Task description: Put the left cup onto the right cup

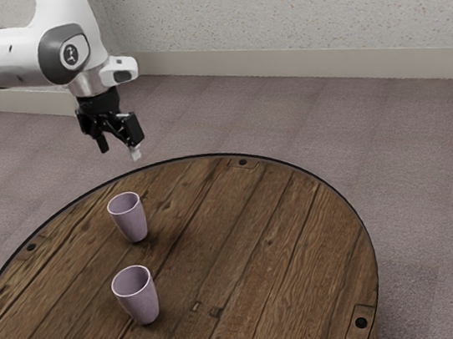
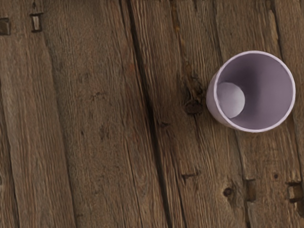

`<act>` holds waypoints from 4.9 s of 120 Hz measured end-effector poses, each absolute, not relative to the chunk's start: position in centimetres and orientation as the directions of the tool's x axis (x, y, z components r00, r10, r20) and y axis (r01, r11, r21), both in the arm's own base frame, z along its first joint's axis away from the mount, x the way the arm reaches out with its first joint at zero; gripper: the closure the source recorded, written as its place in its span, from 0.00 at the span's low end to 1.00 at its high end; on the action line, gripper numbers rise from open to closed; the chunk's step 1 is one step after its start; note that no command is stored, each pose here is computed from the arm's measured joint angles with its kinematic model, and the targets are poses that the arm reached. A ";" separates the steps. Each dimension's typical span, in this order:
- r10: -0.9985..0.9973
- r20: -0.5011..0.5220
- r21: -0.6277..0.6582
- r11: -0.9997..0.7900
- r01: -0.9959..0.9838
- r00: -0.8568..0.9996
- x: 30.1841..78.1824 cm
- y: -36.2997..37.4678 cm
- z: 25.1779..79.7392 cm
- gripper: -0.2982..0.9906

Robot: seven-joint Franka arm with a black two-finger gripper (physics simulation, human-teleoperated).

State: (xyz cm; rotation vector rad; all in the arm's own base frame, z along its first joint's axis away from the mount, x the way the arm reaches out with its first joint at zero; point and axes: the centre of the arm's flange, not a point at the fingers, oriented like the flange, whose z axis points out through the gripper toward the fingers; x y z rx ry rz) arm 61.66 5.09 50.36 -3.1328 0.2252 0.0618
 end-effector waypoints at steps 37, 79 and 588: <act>-0.101 -0.066 0.008 -0.995 -0.100 0.993 60.1 8.1 43.0 0.23; -0.046 -0.042 0.017 -0.999 -0.046 0.998 60.8 10.6 38.8 0.23; 0.088 0.004 -0.087 -0.992 0.089 0.996 44.1 -6.0 41.4 0.84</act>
